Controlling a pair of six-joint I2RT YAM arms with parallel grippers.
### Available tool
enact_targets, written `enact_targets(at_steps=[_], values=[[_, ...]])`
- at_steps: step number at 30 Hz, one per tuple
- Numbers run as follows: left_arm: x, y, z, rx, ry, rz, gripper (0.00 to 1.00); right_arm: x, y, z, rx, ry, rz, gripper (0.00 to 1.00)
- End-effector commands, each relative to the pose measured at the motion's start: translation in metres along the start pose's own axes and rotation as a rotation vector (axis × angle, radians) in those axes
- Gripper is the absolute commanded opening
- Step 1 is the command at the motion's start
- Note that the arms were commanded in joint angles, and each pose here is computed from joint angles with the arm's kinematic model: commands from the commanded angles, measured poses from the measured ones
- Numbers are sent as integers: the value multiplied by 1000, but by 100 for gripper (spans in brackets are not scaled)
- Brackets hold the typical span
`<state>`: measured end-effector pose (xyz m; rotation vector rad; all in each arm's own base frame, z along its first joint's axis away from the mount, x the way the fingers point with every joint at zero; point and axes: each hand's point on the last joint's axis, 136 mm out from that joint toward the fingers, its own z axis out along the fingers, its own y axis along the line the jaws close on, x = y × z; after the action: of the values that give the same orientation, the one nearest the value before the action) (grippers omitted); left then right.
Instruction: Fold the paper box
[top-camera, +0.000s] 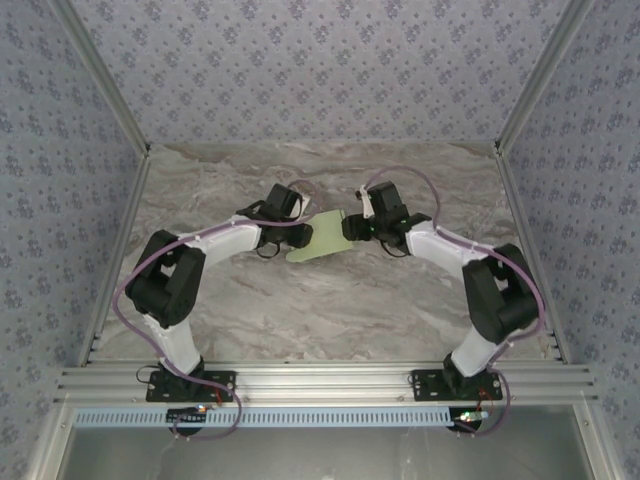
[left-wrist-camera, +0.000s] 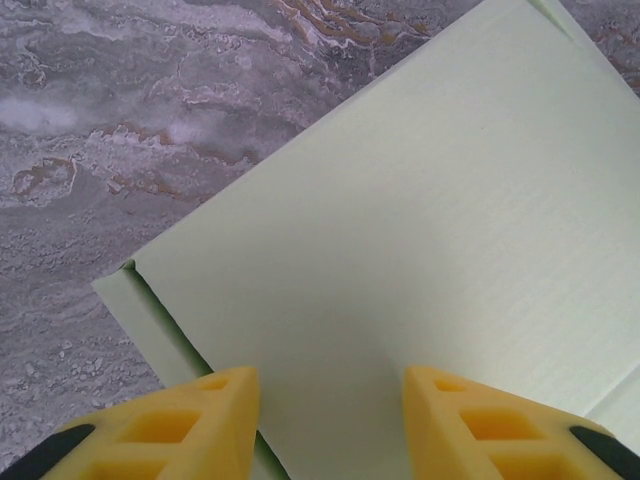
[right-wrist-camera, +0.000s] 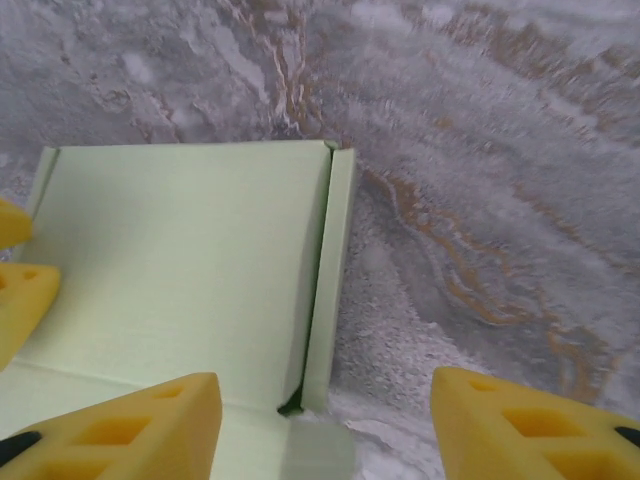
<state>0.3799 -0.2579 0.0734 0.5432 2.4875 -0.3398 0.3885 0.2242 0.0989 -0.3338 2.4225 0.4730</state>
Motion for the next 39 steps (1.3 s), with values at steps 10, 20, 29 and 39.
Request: enact_targets(at_steps=[10, 20, 29, 39], values=[[5, 3, 7, -26, 26, 13, 42, 53, -16, 52, -7, 221, 98, 41], [-44, 7, -29, 22, -134, -5, 52, 57, -22, 55, 17, 248, 33, 33], [-52, 40, -6, 121, 49, 11, 60, 21, -17, 51, 10, 215, -58, 34], [-39, 18, 12, 331, 159, -32, 60, -40, -8, 31, 5, 154, -81, 45]])
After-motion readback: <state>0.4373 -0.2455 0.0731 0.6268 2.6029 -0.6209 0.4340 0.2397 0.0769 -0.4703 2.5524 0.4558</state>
